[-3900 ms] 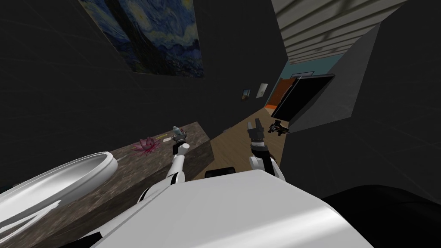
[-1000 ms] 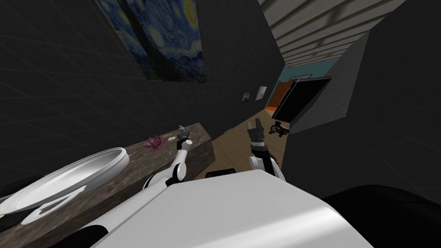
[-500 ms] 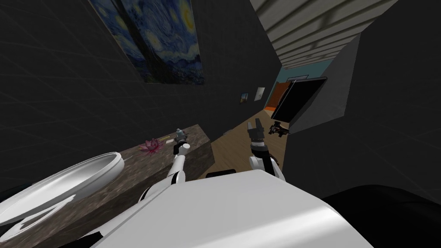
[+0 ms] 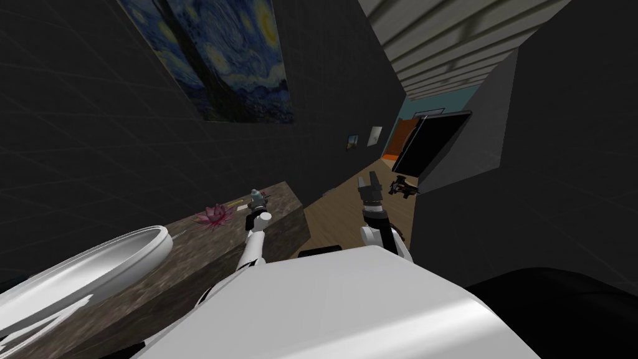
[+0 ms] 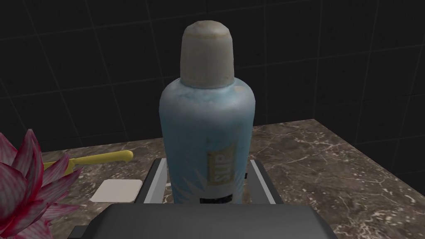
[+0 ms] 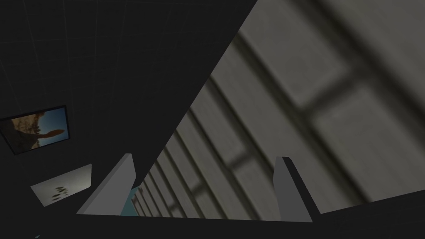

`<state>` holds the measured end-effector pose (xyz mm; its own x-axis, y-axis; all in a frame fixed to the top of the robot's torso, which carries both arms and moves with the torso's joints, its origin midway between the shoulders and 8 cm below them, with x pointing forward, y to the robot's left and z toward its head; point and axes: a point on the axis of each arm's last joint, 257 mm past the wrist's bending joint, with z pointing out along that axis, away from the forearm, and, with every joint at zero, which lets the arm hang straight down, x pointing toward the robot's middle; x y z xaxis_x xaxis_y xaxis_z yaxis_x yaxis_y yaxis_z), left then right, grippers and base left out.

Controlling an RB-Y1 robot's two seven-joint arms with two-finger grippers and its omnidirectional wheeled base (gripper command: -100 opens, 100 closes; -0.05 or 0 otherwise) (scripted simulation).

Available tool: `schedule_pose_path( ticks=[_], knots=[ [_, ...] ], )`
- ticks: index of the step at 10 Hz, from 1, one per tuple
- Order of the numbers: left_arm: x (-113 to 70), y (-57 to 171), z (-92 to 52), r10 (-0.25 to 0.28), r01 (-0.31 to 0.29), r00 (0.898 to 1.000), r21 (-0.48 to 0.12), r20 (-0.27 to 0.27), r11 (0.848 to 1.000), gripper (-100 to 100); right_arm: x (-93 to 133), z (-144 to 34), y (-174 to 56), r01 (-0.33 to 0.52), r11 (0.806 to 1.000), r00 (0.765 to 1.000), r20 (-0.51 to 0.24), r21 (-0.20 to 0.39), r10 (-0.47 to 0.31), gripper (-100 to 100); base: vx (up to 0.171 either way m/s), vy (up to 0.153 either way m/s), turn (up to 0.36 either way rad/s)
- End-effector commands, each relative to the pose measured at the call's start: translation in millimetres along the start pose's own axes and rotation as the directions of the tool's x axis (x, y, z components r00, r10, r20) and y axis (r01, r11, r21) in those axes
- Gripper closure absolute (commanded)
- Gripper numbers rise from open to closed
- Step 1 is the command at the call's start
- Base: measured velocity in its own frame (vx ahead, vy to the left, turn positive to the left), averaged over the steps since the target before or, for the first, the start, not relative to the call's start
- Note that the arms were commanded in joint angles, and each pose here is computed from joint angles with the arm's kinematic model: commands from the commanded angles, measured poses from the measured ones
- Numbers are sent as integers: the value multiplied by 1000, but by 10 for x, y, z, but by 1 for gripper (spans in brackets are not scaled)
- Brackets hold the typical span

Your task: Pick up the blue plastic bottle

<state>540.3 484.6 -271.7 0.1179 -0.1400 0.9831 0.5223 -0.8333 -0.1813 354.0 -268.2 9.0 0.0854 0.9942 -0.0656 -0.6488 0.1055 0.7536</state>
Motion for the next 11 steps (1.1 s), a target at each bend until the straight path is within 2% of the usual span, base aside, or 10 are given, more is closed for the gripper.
schedule_pose_path(
  ticks=[1, 2, 3, 4, 5, 6, 7, 8, 9, 11],
  knots=[
    [-160, -52, -124, -9, 9, 999, -9, 33, 1000, 100, 0, 0, 0, 0, 1000, 1000, 0, 0, 0, 0, 68, -17, -60],
    [-184, -172, -181, 2, -2, 1000, 4, 30, 1000, 100, 0, 0, 0, 0, 1000, 1000, 0, 0, 0, 0, 76, -18, -40],
    [-37, -232, -173, 1, -1, 1000, 13, -2, 1000, 100, 0, 0, 0, 0, 1000, 1000, 0, 0, 0, 0, 29, -16, -3],
    [-228, -250, -296, -8, 8, 999, -1, 42, 1000, 100, 0, 0, 0, 0, 1000, 1000, 0, 0, 0, 0, 64, -18, -52],
    [-237, -380, -362, 5, -5, 999, 12, 37, 1000, 100, 0, 0, 0, 0, 1000, 1000, 0, 0, 0, 0, 71, -20, -34],
    [-180, -429, -373, 8, -8, 1000, 18, 24, 1000, 100, 0, 0, 0, 0, 1000, 1000, 0, 0, 0, 0, 37, -15, -3],
    [-44, -449, -355, 5, -5, 1000, 23, -3, 1000, 100, 0, 0, 0, 0, 1000, 1000, 0, 0, 0, 0, 6, -6, 9],
    [-19, -452, -352, 4, -4, 1000, 24, -8, 1000, 100, 0, 0, 0, 0, 1000, 1000, 0, 0, 0, 0, 0, 0, 0],
    [-202, -502, -491, -1, 0, 999, 12, 35, 1000, 100, 0, 0, 0, 0, 1000, 1000, 0, 0, 0, 0, 47, -21, -77],
    [-155, -647, -564, 14, -15, 1000, 28, 20, 1000, 100, 0, 0, 0, 0, 1000, 1000, 0, 0, 0, 0, 58, -15, -11]
  ],
)
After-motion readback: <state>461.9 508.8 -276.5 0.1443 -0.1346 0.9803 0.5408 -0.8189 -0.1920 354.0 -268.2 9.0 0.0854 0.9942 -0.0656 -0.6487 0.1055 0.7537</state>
